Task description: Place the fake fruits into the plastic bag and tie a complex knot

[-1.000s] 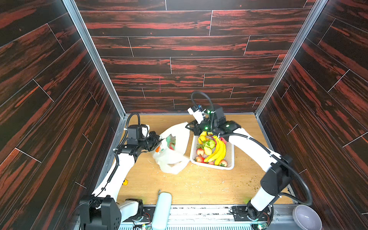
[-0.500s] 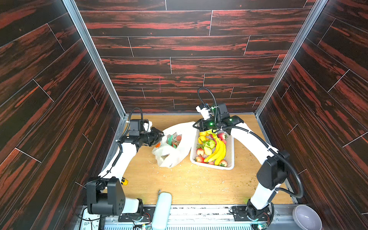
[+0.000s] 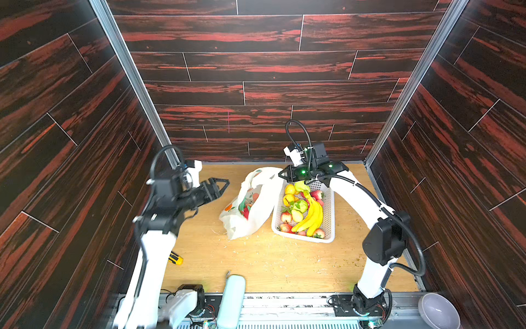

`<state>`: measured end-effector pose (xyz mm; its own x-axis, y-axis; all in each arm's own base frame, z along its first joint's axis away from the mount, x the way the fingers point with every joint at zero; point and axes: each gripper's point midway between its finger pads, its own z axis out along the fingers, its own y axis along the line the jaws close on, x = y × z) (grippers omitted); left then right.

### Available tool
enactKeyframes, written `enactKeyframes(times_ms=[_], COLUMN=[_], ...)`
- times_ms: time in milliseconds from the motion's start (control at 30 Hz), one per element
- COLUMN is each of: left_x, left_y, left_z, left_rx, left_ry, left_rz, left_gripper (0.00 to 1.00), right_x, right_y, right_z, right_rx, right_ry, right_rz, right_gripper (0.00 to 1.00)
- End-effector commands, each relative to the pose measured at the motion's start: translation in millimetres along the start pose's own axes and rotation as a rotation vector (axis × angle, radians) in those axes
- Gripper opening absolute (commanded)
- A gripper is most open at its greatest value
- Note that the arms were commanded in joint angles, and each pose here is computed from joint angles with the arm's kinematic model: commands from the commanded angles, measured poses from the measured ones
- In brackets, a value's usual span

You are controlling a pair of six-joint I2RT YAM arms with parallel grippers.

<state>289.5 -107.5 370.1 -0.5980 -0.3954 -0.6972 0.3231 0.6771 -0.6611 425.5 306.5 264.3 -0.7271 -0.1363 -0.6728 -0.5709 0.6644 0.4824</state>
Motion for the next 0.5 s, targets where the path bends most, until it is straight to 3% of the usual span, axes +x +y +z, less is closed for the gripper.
enactKeyframes(times_ms=[0, 100, 300, 467], left_x=[15, 28, 57, 72], left_y=[-23, -43, -73, -75], left_z=[-23, -39, -46, -36], left_rx=[0.066, 0.146, 0.305, 0.333], left_ry=[-0.032, -0.051, -0.029, -0.015], left_rz=[0.164, 0.255, 0.417, 0.506], left_gripper=[0.81, 0.90, 0.95, 0.97], right_x=[4, 5, 6, 8], right_y=[-17, -24, -27, -25], right_z=[9, 13, 16, 17], right_rx=[0.016, 0.016, 0.012, 0.000], right_ry=[0.037, 0.048, 0.050, 0.059], right_rz=[0.048, 0.059, 0.057, 0.060], right_gripper=[0.00, 0.00, 0.00, 0.00])
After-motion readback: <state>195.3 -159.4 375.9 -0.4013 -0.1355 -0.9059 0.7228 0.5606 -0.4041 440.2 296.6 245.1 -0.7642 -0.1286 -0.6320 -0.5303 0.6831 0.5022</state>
